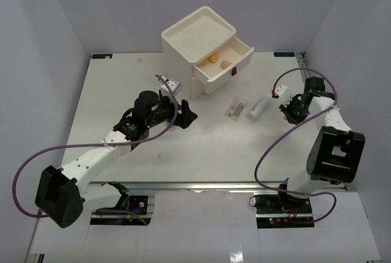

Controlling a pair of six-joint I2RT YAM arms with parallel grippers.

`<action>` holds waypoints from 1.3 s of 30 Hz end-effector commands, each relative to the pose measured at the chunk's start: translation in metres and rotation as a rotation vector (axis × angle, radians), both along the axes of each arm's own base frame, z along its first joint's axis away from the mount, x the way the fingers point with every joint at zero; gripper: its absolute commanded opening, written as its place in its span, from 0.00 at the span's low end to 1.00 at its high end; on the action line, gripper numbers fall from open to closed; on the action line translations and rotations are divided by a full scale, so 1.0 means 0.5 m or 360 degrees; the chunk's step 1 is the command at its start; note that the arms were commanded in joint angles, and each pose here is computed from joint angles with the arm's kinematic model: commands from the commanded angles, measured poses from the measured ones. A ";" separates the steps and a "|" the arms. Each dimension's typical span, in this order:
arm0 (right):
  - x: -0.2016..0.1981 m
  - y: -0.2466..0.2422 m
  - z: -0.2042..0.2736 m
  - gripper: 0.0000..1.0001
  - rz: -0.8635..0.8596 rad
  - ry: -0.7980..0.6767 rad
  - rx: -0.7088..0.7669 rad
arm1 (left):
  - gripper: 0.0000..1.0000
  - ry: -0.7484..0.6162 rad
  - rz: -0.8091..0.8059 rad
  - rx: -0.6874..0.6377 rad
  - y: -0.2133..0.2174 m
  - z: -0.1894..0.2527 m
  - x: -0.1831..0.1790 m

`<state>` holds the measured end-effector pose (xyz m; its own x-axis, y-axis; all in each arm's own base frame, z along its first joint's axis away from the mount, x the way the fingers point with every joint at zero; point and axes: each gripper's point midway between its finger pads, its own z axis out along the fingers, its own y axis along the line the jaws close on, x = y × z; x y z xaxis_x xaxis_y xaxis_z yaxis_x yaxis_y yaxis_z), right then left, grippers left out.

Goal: Organize the makeup

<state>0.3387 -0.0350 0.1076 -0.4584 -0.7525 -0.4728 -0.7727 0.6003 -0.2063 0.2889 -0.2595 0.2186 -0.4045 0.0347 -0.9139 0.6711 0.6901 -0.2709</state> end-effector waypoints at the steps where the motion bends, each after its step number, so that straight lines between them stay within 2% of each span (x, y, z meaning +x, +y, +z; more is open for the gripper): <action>1: 0.009 0.175 0.151 0.08 0.0260 -0.0166 0.0426 | 0.91 -0.0079 0.0026 -0.0008 0.012 0.018 0.001; 4: 0.046 0.276 0.244 0.08 0.0381 -0.0321 0.0522 | 0.91 -0.0100 0.0054 0.0006 0.022 0.017 0.000; 7: 0.102 0.370 0.315 0.08 0.0383 -0.0444 0.0630 | 0.91 -0.0132 0.0103 0.0025 0.035 0.020 0.005; 8: 0.123 0.390 0.353 0.08 0.0397 -0.0535 0.0652 | 0.92 -0.0148 0.0121 0.0026 0.040 0.024 0.006; 13: 0.238 0.450 0.425 0.08 0.0226 -0.0614 0.0877 | 0.92 -0.0181 0.0156 0.0033 0.051 0.030 0.005; 16: 0.306 0.471 0.451 0.08 0.0097 -0.0604 0.1001 | 0.92 -0.0187 0.0161 0.0036 0.052 0.034 0.007; 22: 0.375 0.488 0.421 0.11 -0.0015 -0.0616 0.1019 | 0.92 -0.0194 0.0158 0.0030 0.052 0.039 0.005; 24: 0.385 0.486 0.412 0.16 -0.0055 -0.0621 0.1011 | 0.92 -0.0196 0.0157 0.0031 0.052 0.040 0.005; 30: 0.391 0.479 0.392 0.49 -0.0087 -0.0615 0.0987 | 0.92 -0.0206 0.0155 0.0025 0.053 0.045 0.003; 33: 0.385 0.478 0.400 0.60 -0.0082 -0.0626 0.0992 | 0.92 -0.0206 0.0136 0.0019 0.050 0.047 0.001; 39: 0.360 0.482 0.440 0.62 -0.0057 -0.0649 0.1047 | 0.92 -0.0202 0.0072 0.0003 0.040 0.045 -0.010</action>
